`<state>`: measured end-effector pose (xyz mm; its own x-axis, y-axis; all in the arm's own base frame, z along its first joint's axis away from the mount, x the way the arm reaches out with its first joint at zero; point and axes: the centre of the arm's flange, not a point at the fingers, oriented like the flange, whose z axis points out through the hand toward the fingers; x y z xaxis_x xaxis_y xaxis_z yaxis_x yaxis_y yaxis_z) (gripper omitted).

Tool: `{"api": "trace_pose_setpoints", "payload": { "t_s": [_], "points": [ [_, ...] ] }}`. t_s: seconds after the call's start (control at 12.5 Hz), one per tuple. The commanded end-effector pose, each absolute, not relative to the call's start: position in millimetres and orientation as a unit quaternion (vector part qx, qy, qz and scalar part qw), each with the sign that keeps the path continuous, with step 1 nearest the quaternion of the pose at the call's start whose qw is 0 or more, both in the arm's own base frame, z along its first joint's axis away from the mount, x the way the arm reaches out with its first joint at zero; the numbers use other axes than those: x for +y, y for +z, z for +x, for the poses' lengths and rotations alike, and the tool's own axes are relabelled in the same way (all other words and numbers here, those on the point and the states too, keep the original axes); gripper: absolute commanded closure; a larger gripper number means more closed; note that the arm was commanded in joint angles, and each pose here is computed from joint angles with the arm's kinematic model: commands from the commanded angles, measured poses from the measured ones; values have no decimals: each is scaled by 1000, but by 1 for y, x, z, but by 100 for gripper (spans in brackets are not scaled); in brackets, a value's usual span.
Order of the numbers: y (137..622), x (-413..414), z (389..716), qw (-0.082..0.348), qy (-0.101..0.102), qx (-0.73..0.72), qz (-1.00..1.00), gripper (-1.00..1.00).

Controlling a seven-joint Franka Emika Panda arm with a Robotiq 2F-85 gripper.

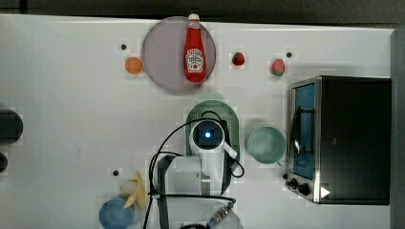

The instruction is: Drag strainer right to left.

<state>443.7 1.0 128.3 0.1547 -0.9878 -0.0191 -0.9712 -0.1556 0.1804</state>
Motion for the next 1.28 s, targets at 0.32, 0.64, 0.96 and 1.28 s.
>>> {"api": "trace_pose_setpoints", "payload": {
  "t_s": [0.32, 0.64, 0.96, 1.28],
  "points": [
    [143, 41, 459, 24, -22, -658, 753, -100],
    [143, 72, 458, 20, -24, -673, 739, -100],
    [144, 124, 452, 17, -26, -695, 718, -100],
    [143, 175, 450, 14, -27, -702, 712, -100]
  ]
}}
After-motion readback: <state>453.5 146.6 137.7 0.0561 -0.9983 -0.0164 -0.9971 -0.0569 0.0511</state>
